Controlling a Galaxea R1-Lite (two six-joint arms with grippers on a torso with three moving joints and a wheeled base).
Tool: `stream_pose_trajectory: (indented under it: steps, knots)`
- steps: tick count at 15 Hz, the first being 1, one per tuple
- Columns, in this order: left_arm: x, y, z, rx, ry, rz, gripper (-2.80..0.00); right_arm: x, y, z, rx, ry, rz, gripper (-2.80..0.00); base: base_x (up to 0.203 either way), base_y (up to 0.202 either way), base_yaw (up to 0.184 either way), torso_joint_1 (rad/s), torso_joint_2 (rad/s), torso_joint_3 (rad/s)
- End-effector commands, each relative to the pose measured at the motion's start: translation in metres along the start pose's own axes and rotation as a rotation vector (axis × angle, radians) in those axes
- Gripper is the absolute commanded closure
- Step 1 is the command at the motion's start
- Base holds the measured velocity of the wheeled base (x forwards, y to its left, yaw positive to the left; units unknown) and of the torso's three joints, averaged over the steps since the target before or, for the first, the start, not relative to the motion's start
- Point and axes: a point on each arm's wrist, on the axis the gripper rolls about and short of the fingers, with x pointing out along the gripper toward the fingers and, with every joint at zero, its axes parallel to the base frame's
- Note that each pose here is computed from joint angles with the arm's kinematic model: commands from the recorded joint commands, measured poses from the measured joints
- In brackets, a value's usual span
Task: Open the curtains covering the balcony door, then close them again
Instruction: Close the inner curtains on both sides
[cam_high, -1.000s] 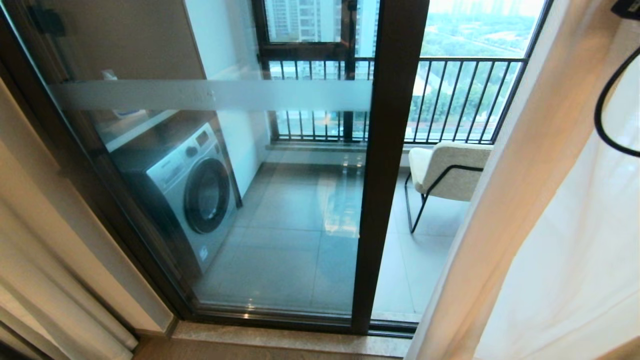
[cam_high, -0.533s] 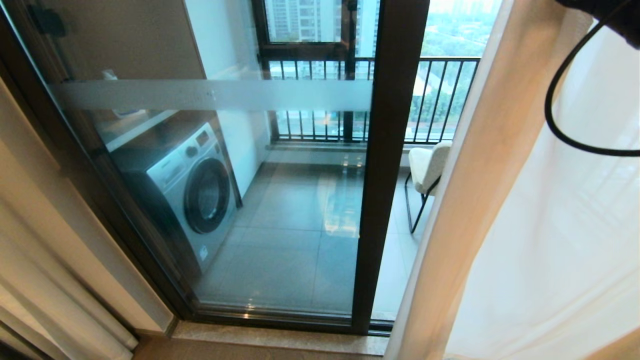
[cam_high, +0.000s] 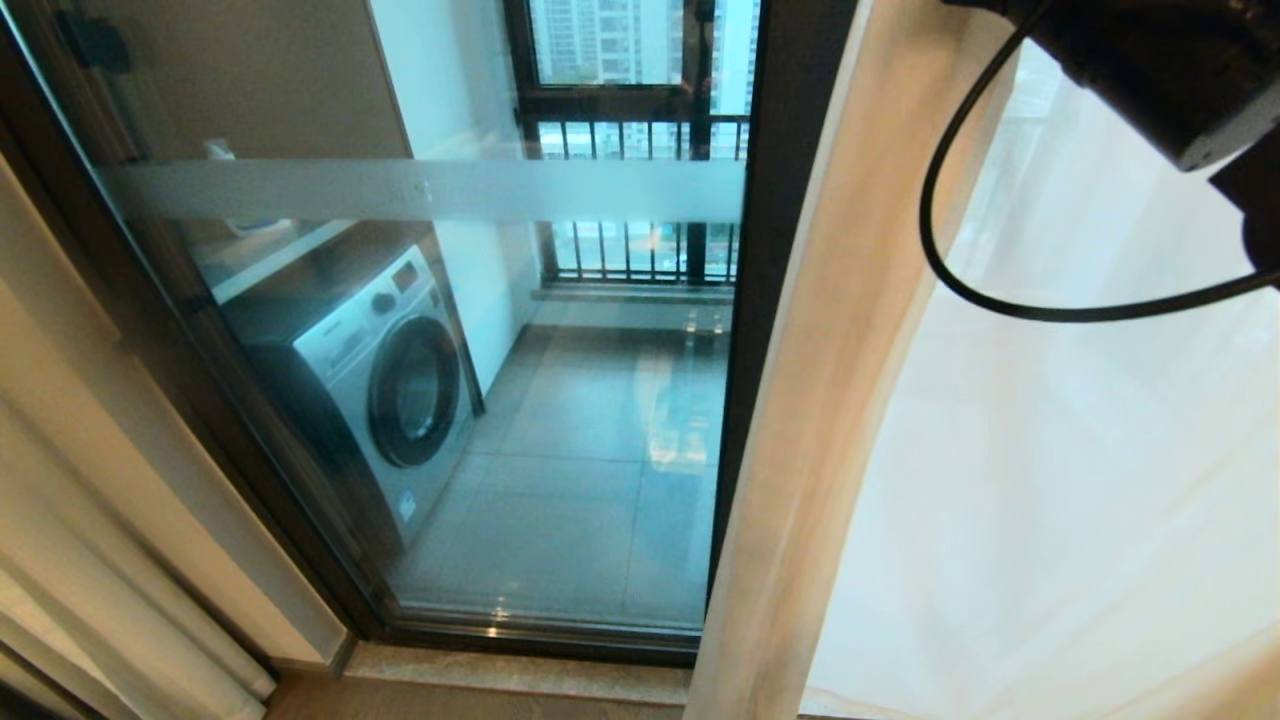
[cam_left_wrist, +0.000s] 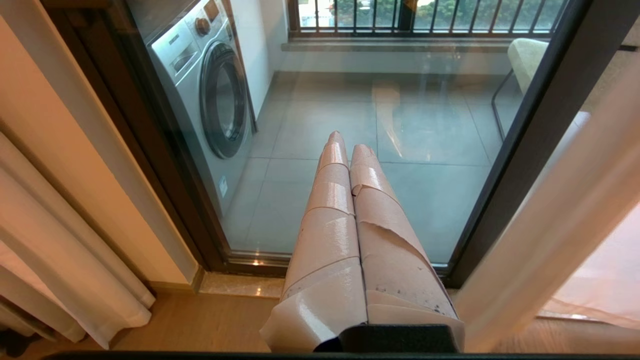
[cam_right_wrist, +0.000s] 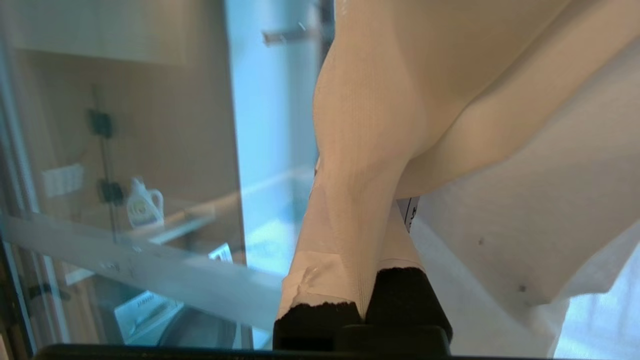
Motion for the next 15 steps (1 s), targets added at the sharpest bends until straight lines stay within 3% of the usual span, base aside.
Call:
stream_pose_trajectory:
  steps: [1,15]
  knots:
    - [0.0,0.0,0.0,0.0,0.001,0.001,0.0,0.012,0.022,-0.019,-0.021,-0.018,0.043,0.0,0.0,0.0,0.0,0.0,0.0,0.0]
    - [0.0,0.0,0.0,0.0,0.0,0.001,0.0,0.019,0.132,-0.078,-0.036,-0.045,0.237,0.0,0.0,0.0,0.0,0.0,0.0,0.0]
